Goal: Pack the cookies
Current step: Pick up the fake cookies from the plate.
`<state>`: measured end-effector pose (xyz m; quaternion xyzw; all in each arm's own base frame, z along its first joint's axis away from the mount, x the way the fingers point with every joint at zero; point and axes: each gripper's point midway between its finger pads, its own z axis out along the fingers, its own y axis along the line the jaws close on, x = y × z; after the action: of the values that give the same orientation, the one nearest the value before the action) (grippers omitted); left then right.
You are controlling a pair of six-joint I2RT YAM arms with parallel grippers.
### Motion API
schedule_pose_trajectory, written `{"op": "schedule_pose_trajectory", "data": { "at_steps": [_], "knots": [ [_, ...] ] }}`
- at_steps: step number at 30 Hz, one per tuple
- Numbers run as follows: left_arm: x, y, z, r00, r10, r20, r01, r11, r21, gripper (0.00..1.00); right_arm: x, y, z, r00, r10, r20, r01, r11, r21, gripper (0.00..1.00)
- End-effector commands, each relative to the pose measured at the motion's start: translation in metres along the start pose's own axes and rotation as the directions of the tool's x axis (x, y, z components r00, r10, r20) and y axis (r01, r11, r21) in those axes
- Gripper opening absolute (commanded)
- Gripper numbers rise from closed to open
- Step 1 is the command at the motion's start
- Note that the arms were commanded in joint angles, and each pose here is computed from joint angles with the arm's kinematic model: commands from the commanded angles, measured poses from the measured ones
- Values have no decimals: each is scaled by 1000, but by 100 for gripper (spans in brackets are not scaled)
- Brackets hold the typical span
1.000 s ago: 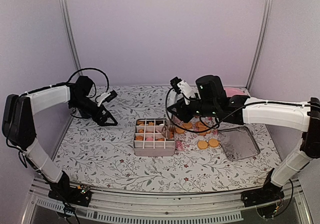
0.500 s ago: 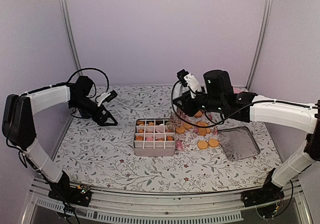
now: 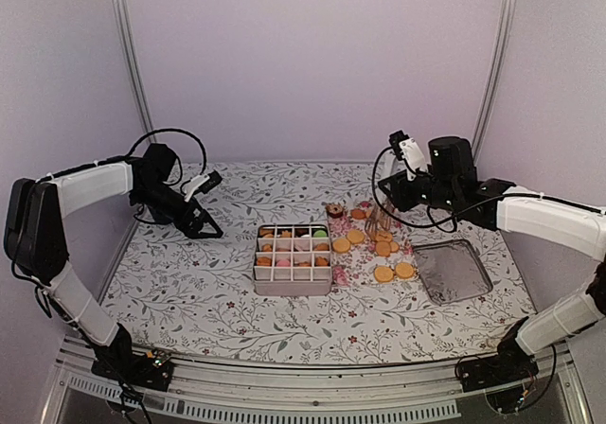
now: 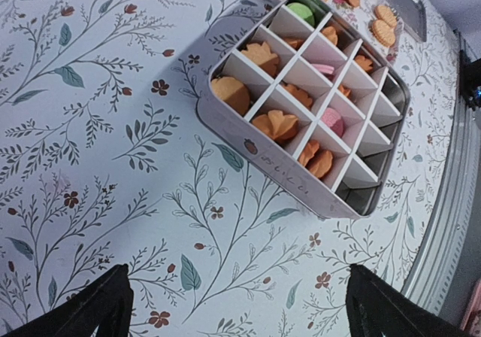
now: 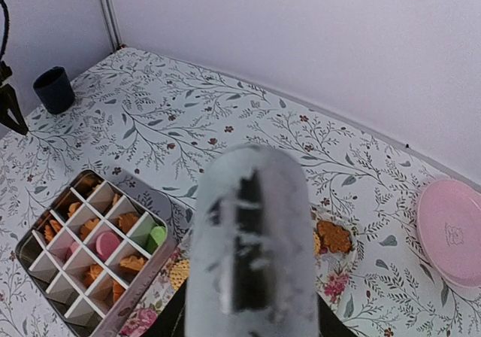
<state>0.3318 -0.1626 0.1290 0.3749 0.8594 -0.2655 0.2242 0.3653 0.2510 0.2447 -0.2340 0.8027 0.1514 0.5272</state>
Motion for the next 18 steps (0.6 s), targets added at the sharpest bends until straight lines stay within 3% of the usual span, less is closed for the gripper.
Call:
{"op": "schedule_pose_trajectory", "data": {
  "at_steps": [1,13,18],
  "knots": [
    [-9,2,-8,1000,16,26,-16,1000,-14,99,16,-18,6,1000,22,-9,-22,999,42,39],
    [-7,2,-7,1000,15,21,-14,1000,-15,99,51,-27,26,996,51,-77,-45,996,76,45],
    [-5,2,-6,1000,14,18,-14,1000,-13,99,62,-27,26,994,64,-92,-58,996,72,38]
  ]
}}
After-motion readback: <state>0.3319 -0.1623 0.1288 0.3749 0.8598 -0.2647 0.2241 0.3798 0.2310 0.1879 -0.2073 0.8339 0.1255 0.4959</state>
